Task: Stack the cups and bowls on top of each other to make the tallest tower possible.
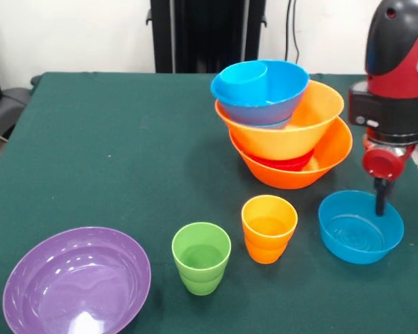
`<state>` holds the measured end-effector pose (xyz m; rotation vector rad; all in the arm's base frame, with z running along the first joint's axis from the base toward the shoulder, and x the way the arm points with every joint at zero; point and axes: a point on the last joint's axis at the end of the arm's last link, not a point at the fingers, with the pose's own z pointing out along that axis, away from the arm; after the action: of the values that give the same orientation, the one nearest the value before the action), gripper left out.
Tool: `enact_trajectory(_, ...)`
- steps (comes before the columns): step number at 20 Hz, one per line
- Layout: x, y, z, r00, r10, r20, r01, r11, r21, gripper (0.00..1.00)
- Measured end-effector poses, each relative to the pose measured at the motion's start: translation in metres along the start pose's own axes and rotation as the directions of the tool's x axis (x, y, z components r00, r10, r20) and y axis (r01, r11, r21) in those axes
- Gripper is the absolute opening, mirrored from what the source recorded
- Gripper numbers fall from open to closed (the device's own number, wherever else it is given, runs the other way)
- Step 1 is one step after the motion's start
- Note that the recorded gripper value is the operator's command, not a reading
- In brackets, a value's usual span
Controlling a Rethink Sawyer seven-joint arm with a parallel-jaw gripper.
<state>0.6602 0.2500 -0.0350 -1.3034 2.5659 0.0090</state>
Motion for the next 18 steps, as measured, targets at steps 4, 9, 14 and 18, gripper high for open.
enact_trajectory(4,-0.018,0.005,-0.013,0.9993,0.000,0.038,0.000,1.0000,0.003,1.00)
enact_trajectory(9,-0.033,0.011,-0.023,0.9976,-0.004,0.069,0.004,1.0000,0.003,1.00)
enact_trajectory(14,-0.041,0.013,-0.029,0.9965,-0.007,0.084,0.007,1.0000,0.004,1.00)
enact_trajectory(18,-0.043,0.013,-0.031,0.9960,-0.005,0.089,0.005,1.0000,0.005,1.00)
